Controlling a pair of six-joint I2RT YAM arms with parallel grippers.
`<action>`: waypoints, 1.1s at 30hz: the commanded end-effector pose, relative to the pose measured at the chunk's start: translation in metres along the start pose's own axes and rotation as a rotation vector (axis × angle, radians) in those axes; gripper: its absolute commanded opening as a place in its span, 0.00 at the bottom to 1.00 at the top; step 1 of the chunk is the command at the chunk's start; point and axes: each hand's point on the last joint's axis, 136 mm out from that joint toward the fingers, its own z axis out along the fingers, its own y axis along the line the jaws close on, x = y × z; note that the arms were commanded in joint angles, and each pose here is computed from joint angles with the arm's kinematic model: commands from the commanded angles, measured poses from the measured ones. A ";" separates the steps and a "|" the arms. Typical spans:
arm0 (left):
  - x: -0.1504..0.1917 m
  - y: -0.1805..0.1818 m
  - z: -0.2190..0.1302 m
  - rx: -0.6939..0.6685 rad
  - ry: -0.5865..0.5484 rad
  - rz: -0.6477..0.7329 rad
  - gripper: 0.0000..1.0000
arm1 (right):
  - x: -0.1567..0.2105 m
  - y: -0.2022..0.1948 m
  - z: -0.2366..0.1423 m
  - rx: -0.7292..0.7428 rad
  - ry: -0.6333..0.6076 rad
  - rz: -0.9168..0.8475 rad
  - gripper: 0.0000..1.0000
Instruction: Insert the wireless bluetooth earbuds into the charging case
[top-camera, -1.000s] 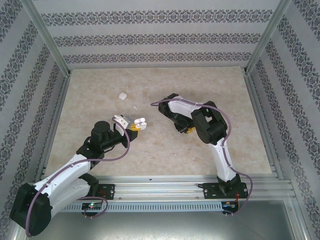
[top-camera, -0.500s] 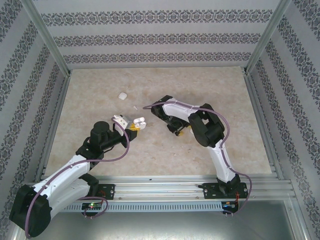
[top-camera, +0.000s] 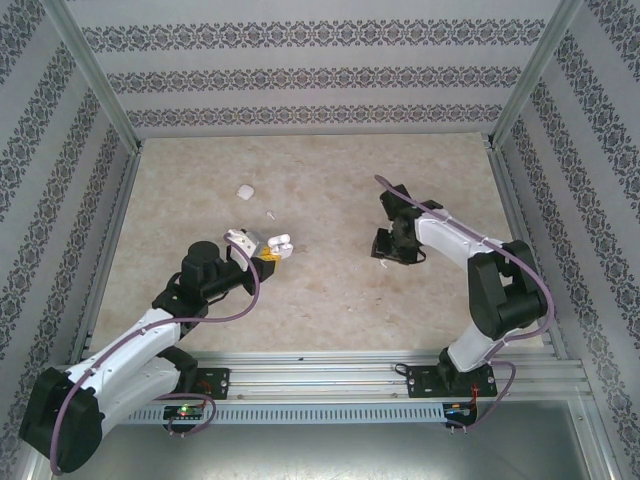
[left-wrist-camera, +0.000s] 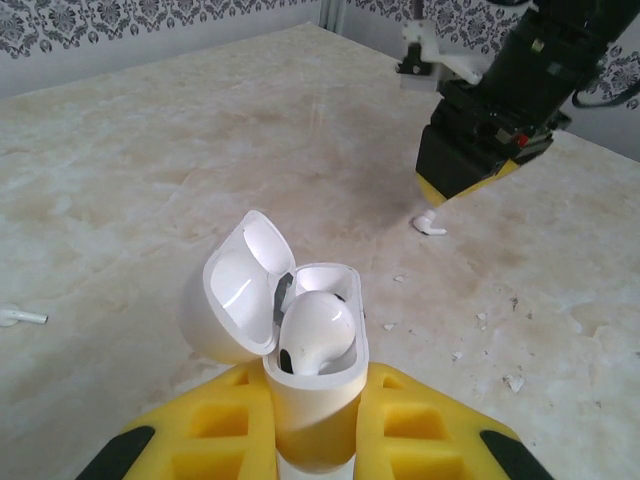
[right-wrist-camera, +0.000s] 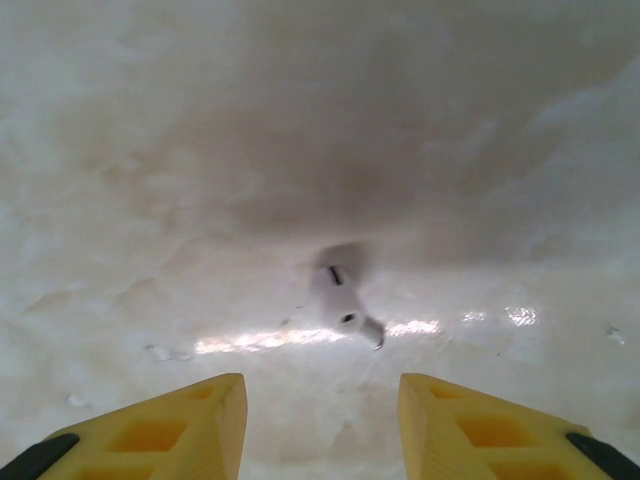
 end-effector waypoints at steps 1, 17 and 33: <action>-0.016 -0.003 0.000 0.022 -0.028 0.017 0.00 | -0.009 0.018 0.009 -0.156 -0.028 0.051 0.43; -0.012 -0.002 0.002 0.023 -0.007 0.014 0.00 | -0.019 0.006 0.039 -0.097 -0.007 0.012 0.32; -0.009 -0.002 0.000 0.015 0.000 0.017 0.00 | -0.023 -0.015 0.000 0.479 -0.124 -0.246 0.12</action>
